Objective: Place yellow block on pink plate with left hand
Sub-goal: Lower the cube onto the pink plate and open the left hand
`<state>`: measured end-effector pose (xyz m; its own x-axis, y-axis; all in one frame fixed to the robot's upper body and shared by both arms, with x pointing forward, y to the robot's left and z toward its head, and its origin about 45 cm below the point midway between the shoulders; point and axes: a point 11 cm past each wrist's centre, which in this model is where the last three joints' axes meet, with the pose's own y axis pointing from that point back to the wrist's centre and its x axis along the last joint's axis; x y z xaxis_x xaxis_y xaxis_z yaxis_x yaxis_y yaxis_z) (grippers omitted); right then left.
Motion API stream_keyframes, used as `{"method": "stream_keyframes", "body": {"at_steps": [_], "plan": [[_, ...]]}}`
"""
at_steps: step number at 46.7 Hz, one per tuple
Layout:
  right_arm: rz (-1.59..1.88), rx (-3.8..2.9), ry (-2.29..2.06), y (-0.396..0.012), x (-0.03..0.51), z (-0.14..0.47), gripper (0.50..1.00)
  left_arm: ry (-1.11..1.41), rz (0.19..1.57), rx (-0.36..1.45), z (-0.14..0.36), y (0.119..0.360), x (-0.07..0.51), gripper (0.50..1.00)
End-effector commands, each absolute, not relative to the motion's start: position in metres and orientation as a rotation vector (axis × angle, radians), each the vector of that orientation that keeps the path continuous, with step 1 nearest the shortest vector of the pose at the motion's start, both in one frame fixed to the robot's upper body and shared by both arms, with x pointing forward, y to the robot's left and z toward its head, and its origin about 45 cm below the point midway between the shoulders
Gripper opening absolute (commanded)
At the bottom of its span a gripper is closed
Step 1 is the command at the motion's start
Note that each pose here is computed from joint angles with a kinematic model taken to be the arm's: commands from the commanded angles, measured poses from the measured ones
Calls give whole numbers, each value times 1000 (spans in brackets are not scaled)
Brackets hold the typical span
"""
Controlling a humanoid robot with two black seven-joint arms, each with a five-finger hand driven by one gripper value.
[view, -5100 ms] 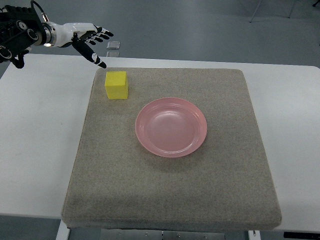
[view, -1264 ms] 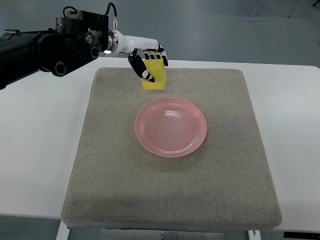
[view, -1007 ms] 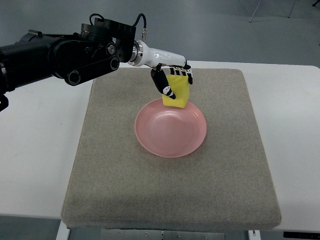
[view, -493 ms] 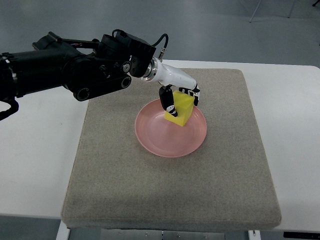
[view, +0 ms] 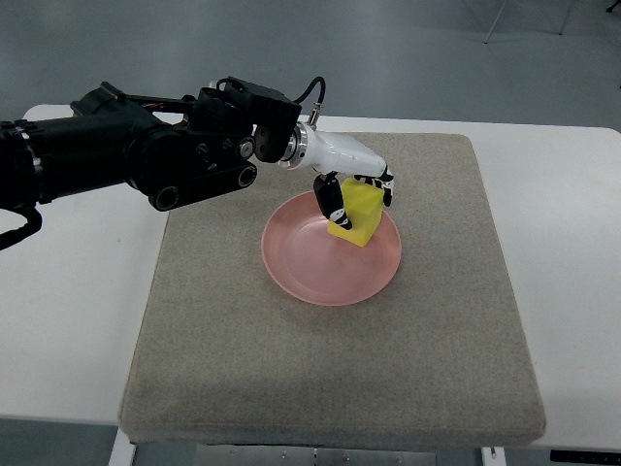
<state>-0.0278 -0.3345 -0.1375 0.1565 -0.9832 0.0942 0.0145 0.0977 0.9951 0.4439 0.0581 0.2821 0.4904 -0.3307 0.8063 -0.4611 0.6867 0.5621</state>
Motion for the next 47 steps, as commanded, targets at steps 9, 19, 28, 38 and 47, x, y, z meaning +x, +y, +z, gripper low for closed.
{"method": "stream_keyframes", "body": {"at_steps": [9,19,28,38,47], "plan": [[-1036,1193,-1121,-334,-28,-138,924,-1085,85,855,279,58,443,853],[-1035,1193,-1123,-334,-28,-138,924,-1077,60,849,276,56,437,926],[-1035,1193,-1123,-334,-28,-138,924,-1076,64,845,279,56,437,960],[-1035,1193,-1123,-334,-28,-138,924,-1082,80,844,287,58,441,962],[-1035,1192,-1122,-334,-28,-138,924,-1085,115,854,297,70,449,964]]}}
